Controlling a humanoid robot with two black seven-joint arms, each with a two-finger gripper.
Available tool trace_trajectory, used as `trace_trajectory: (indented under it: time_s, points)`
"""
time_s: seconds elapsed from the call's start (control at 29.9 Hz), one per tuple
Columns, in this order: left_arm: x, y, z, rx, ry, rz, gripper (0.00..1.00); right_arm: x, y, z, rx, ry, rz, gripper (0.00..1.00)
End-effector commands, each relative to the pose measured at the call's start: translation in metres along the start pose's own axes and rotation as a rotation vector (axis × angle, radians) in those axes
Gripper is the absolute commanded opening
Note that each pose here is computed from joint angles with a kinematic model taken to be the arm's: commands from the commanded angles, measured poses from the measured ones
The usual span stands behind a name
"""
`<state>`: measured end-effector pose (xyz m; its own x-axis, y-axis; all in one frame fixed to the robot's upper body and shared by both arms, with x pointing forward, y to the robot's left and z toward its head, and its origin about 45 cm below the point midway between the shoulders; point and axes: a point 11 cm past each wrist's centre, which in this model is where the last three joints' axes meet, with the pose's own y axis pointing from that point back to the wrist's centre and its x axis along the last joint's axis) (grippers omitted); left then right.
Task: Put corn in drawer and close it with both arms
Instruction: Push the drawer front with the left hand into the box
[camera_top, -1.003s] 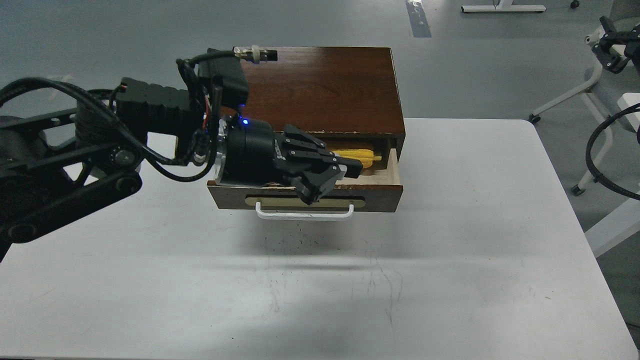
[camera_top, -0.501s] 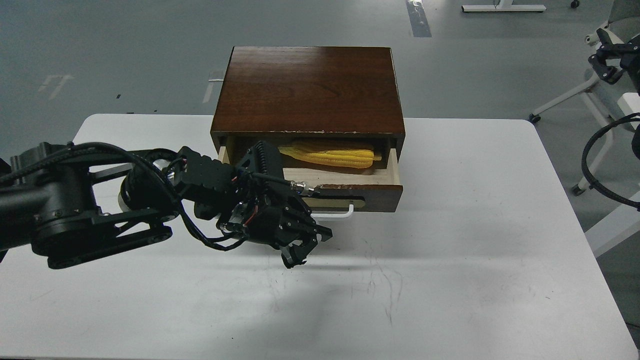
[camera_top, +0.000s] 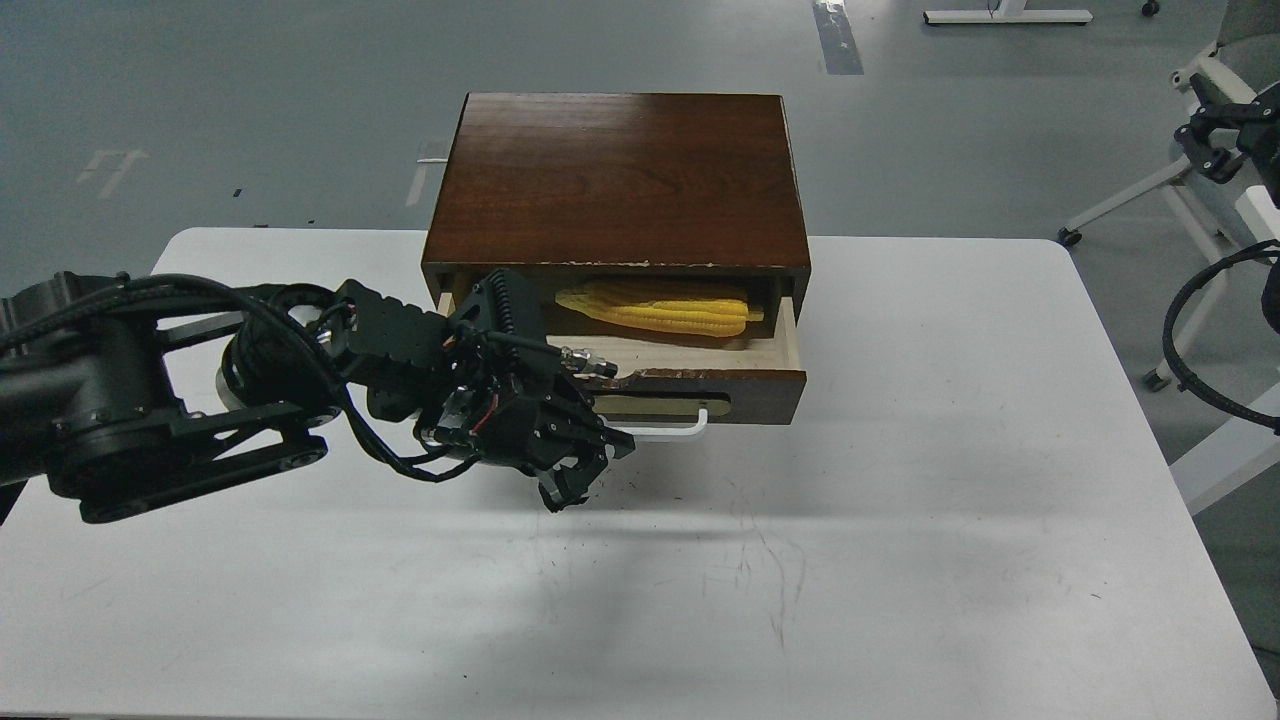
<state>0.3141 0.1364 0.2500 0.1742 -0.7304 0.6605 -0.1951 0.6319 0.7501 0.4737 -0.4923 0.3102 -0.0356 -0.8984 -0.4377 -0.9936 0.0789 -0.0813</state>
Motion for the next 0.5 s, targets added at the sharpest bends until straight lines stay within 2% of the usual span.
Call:
trace_trajectory:
  time_s: [0.0, 0.47]
  points:
    - [-0.003, 0.003, -0.004, 0.015, 0.006, -0.004, 0.0, 0.006, 0.004, 0.006, -0.013, 0.0, 0.012, 0.99]
    - [-0.01, 0.006, -0.021, 0.059, 0.035, -0.02, 0.0, 0.01, 0.007, 0.011, -0.022, 0.002, 0.02, 0.99]
